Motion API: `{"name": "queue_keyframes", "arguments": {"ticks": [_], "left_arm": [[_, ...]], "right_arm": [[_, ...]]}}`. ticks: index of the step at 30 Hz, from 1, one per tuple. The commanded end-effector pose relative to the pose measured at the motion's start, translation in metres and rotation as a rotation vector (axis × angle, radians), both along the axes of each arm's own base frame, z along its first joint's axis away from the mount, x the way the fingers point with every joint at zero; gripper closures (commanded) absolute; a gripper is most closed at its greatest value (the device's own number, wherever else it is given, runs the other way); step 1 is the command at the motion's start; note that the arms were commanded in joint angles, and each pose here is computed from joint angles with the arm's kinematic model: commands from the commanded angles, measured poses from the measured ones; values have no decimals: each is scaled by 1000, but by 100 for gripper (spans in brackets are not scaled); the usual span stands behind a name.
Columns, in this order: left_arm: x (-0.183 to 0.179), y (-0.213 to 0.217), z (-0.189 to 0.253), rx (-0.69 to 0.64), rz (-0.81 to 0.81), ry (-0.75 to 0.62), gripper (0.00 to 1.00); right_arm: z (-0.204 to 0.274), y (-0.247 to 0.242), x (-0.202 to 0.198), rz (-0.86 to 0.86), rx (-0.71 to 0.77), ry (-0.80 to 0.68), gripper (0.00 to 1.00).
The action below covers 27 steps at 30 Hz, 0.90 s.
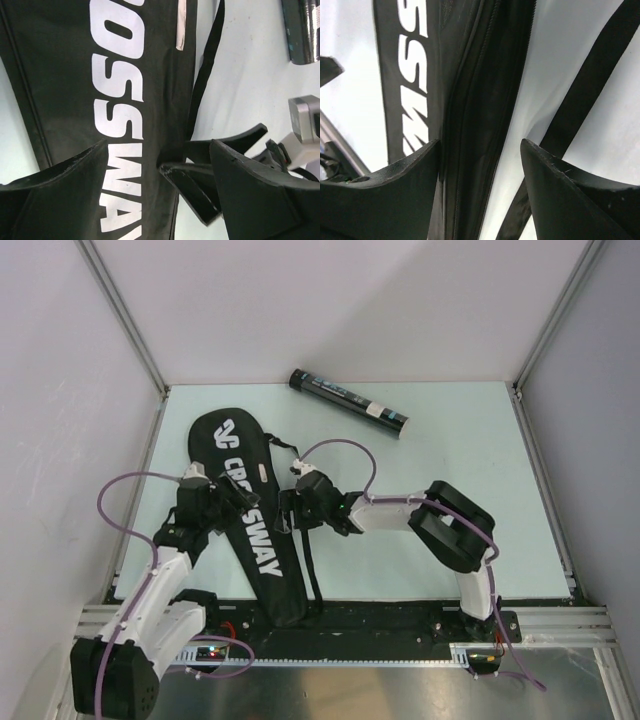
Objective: Pack up the badminton gear
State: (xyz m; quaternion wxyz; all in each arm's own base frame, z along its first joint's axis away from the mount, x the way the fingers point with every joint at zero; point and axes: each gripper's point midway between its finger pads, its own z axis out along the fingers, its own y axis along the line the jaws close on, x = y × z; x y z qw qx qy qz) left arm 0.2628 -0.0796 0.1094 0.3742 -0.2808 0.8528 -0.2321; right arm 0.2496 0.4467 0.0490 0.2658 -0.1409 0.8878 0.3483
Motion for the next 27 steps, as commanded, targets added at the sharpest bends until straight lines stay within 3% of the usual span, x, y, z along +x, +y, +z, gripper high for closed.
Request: {"name": "queue_keyframes", "arguments": {"ticks": [1,7,11,15,17,22,27], "left_arm": [[2,5,15,29,-27,-39,14],[1,10,14,19,-11,-29,15],[2,15,16,11,23,-35,15],[6,18,21,24,30,-45,16],[9,19,24,36,19,-44,16],[21,15,36,-15,28,-33,16],[42,14,61,-10,11,-52,16]], "right_arm": [[-13,10,14,24,-48,-17,31],[-38,15,8,45,-102,13,35],[-41,13,6,50,-113,22,48],[-32,6,16,32,-122,-6,87],[-21,4,20,39,-121,-43,97],[13,-13,32,72,-179,-189,100],[49,-53,47,98,-344,-369,100]]}}
